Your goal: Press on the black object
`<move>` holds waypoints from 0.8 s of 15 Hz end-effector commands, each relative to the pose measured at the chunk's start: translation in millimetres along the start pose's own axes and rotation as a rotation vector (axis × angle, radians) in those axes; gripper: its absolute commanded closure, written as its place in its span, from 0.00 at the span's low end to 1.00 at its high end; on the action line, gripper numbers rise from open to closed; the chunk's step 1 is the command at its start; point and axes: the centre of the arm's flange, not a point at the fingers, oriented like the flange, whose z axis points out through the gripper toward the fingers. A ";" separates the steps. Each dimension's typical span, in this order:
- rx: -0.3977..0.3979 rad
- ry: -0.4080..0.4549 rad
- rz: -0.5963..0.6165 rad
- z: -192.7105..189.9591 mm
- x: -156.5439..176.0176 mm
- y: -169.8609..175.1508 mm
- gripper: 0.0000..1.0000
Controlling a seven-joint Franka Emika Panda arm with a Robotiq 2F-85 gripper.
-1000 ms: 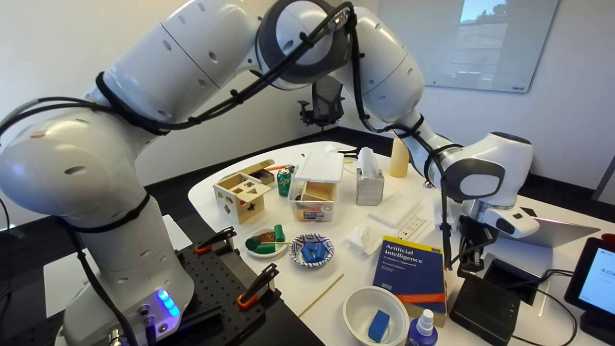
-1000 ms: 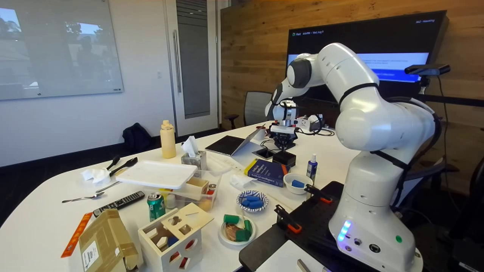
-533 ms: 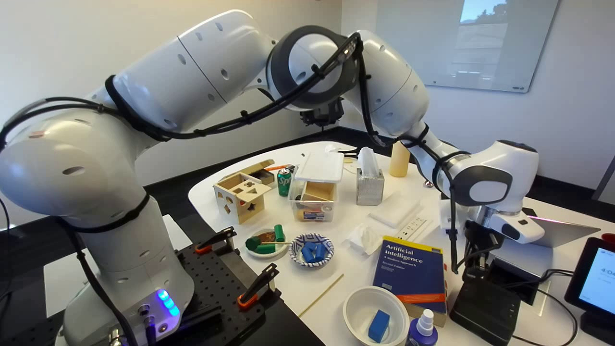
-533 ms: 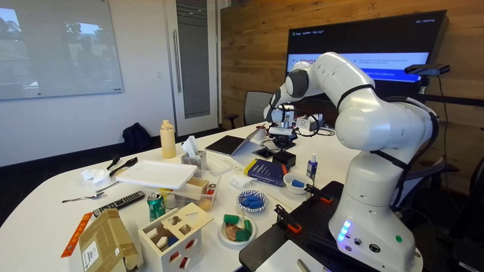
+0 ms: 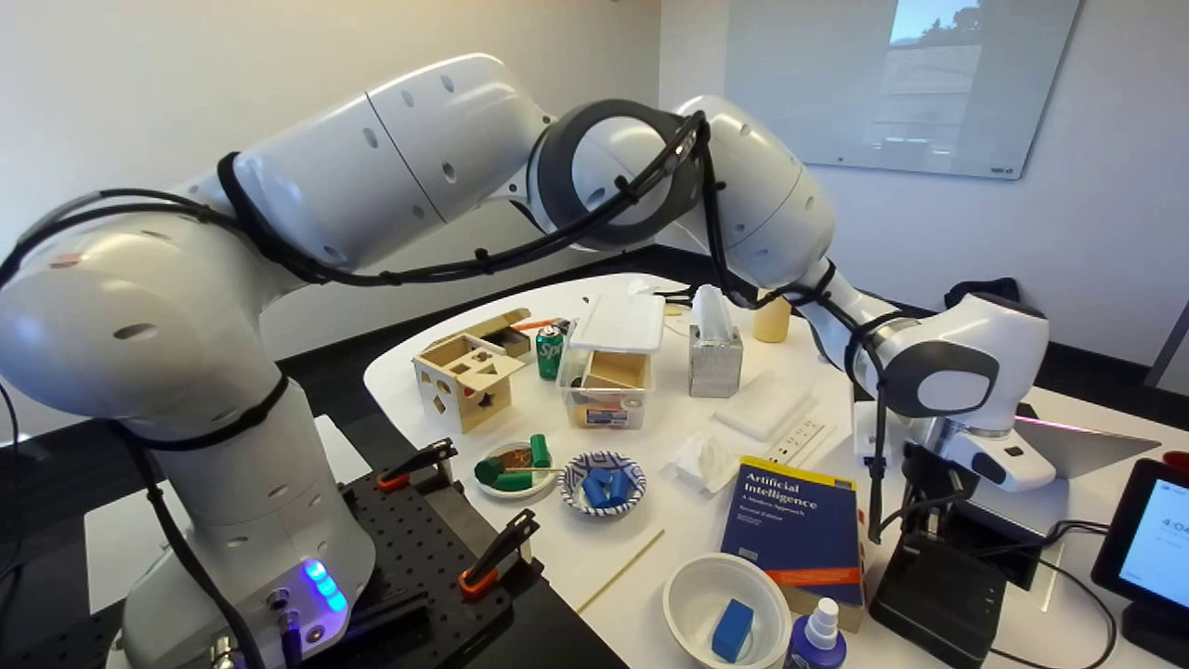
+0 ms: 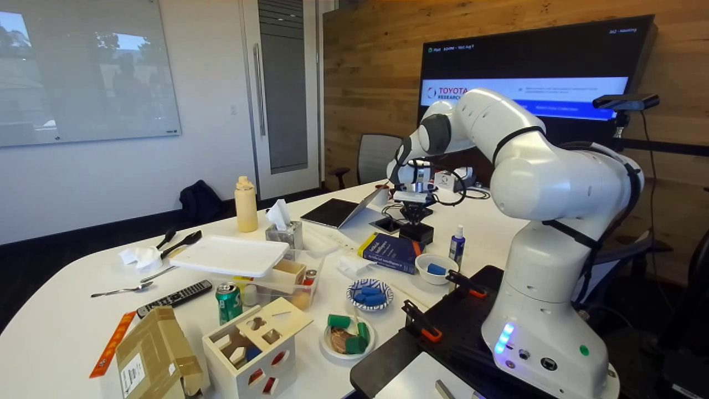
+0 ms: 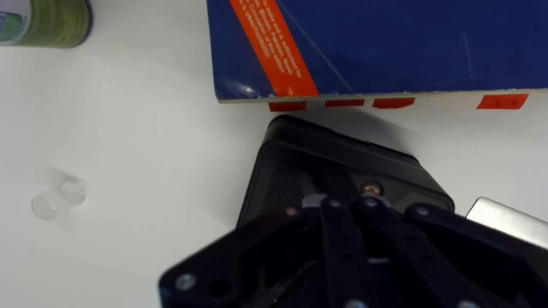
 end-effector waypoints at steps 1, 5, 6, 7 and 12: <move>-0.005 -0.040 0.045 12.8 12.9 -9.3 1.00; -0.021 -0.070 0.049 24.0 8.8 -9.0 1.00; -0.027 -0.076 0.050 27.4 7.4 -8.7 1.00; -0.036 -0.082 0.051 30.3 5.5 -7.5 1.00; -0.010 -0.069 0.070 12.0 5.2 -10.3 1.00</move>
